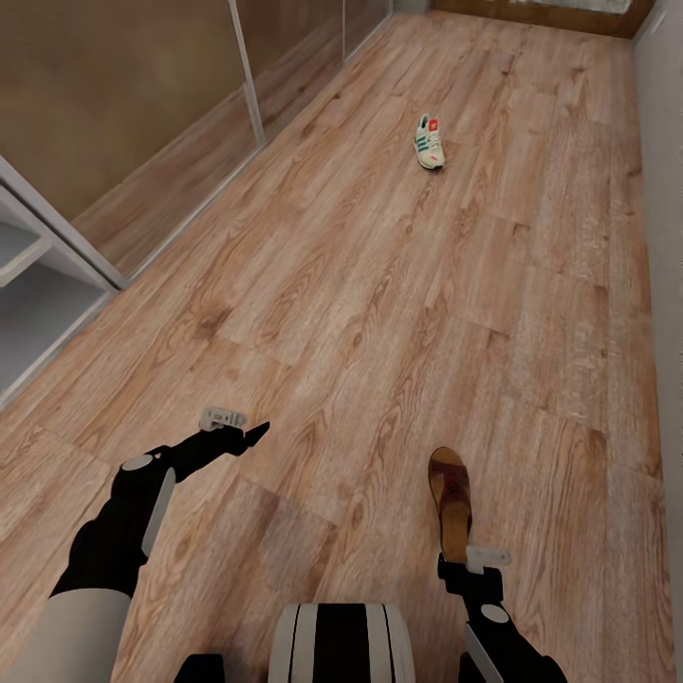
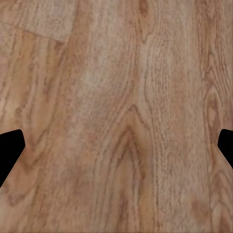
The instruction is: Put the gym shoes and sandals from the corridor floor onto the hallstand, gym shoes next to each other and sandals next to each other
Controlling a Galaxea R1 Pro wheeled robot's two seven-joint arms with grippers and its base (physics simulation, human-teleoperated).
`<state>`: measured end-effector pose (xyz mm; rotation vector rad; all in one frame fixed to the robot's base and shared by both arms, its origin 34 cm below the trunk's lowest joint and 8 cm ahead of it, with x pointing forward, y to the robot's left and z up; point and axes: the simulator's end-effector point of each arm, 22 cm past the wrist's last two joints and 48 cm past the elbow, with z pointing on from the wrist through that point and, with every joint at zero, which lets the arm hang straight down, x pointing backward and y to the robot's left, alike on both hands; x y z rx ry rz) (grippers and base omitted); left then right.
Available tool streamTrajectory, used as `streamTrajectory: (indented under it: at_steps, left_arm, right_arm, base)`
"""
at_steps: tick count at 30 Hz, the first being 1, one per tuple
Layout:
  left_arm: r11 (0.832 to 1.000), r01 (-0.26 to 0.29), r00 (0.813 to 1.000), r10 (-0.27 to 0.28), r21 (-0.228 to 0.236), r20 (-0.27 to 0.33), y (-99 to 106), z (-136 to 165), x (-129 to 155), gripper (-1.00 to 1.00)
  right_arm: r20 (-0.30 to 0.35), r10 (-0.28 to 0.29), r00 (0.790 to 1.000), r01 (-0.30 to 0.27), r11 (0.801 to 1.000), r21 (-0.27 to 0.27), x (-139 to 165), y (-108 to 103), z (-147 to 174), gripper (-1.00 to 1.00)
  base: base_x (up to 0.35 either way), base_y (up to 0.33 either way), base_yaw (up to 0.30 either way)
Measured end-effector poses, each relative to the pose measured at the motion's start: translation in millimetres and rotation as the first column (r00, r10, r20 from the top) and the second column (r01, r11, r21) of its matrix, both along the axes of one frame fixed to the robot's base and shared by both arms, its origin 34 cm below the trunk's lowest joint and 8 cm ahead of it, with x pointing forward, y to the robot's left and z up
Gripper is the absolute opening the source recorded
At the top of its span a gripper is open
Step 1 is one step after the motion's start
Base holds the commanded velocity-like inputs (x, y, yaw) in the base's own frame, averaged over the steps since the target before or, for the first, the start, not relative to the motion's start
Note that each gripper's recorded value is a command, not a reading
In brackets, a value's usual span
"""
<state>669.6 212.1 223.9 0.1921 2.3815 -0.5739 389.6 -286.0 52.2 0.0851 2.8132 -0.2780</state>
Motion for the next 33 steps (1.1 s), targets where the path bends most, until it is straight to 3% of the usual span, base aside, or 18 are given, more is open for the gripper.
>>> streamTrajectory:
  at_steps: [20, 33]
  left_arm:
    - [0.998, -0.015, 1.0, 0.014, 0.054, 0.018, 30, 26, -10, 1.0]
    - [0.986, -0.062, 0.997, 0.067, 0.154, -0.025, 76, 20, -48, 1.0]
  right_arm:
    - [0.118, 0.005, 0.993, -0.004, 1.0, -0.004, 51, -2, 35, -1.0]
    - [0.176, 0.01, 0.984, -0.01, 1.0, -0.002, 75, 0, 57, -1.0]
  base:
    - [0.0, 0.0, 0.0]
    - [0.0, 0.0, 0.0]
